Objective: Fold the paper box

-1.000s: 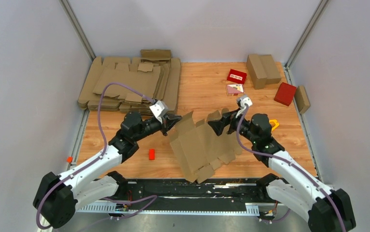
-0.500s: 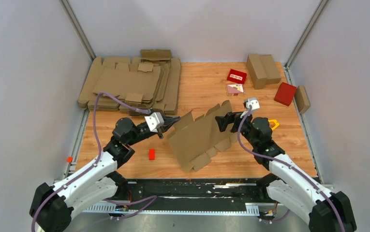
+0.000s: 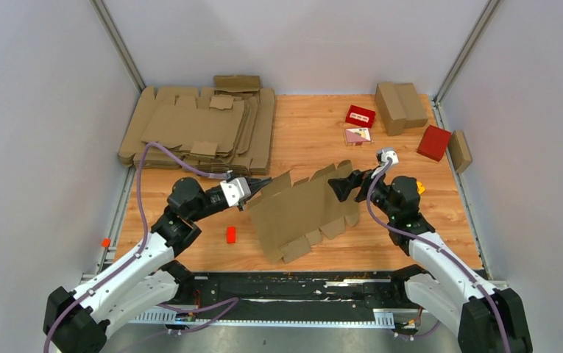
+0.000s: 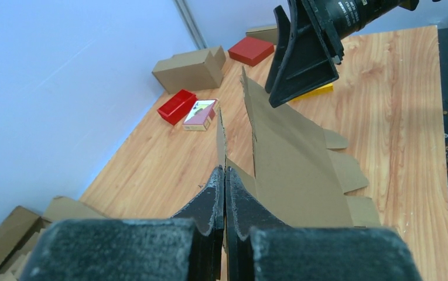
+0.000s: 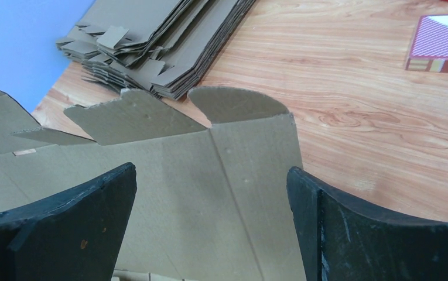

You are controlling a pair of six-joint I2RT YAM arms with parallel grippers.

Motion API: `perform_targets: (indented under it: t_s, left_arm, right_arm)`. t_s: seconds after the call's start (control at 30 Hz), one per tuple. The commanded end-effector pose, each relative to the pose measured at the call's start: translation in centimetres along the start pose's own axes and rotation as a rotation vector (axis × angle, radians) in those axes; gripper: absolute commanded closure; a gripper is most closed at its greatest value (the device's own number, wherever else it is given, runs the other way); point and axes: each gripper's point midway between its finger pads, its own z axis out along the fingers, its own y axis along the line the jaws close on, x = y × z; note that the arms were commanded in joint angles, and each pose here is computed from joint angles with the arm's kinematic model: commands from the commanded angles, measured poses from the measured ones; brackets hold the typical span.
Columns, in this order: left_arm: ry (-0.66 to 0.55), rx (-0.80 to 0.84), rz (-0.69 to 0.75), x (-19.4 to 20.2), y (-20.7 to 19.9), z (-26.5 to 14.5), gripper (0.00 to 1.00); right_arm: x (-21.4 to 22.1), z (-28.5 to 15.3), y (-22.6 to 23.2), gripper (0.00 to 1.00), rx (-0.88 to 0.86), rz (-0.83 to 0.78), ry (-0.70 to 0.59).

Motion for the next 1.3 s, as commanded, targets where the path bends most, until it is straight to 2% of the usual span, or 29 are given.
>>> perform_targets:
  t_s: [0.0,0.17,0.3,0.73,1.0,1.27]
  left_arm:
    - [-0.059,-0.034,0.103,-2.2,1.1,-0.1,1.0]
    - [-0.064,-0.055,0.149,-2.5,1.4,-0.5,1.0]
    - [-0.075,-0.072,0.198,-3.0,1.6,-1.2,1.0]
    - [-0.119,0.068,0.24,-4.1,-0.5,-0.8,1.0]
    - [-0.123,0.153,0.289,-4.6,-1.7,-1.1,1.0]
    - [-0.112,0.075,0.307,-4.2,-0.6,-1.3,1.0]
  right_arm:
    - [-0.6,0.4,1.4,0.0,-0.099,0.038,-0.011]
    - [-0.5,0.4,1.7,0.0,-0.127,0.045,-0.009]
    - [-0.3,0.4,-0.9,0.0,0.011,0.067,-0.001]
    - [-1.4,-0.3,-2.4,0.0,0.084,0.02,-0.071]
    - [-2.3,-0.6,0.3,0.0,-0.076,-0.024,-0.153]
    - [-1.9,-1.2,4.5,0.01,-0.32,-0.045,-0.126]
